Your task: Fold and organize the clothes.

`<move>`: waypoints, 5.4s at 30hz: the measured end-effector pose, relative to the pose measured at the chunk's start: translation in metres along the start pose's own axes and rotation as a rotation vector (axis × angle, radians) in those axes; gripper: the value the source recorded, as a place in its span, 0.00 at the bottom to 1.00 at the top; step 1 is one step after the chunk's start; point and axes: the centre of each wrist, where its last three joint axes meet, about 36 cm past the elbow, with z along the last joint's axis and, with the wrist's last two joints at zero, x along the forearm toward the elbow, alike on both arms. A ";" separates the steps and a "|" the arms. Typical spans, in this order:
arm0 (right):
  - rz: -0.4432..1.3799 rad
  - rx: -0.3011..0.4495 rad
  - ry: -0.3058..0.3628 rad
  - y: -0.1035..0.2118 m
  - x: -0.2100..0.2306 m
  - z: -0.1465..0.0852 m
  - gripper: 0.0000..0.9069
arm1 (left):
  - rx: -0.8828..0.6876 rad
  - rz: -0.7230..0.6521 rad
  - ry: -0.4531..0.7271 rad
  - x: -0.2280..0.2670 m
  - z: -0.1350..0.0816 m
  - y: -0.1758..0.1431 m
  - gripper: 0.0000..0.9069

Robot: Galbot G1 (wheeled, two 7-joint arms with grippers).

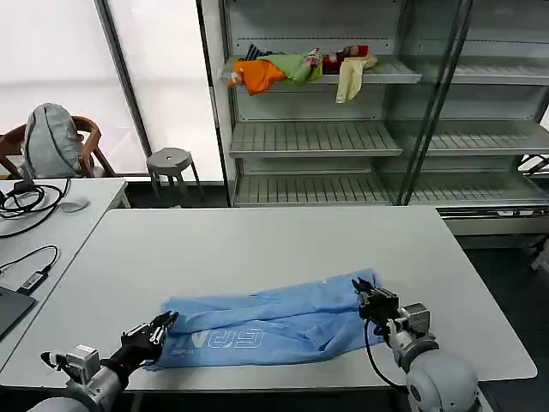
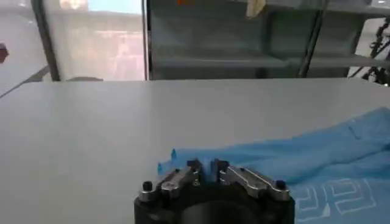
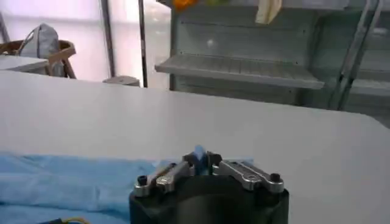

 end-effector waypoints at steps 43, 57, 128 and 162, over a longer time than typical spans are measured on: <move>0.065 0.048 -0.098 0.001 0.048 -0.015 1.00 | 0.086 -0.357 0.063 -0.035 0.038 -0.093 0.02; 0.062 0.052 -0.097 0.004 0.050 -0.013 1.00 | 0.011 -0.370 0.058 -0.040 0.045 -0.089 0.01; 0.102 0.083 -0.109 0.004 0.056 -0.016 1.00 | -0.138 0.041 -0.199 -0.072 -0.035 -0.146 1.00; 0.073 0.079 -0.124 0.008 0.049 -0.017 1.00 | 0.000 -0.368 0.003 -0.057 0.005 -0.047 1.00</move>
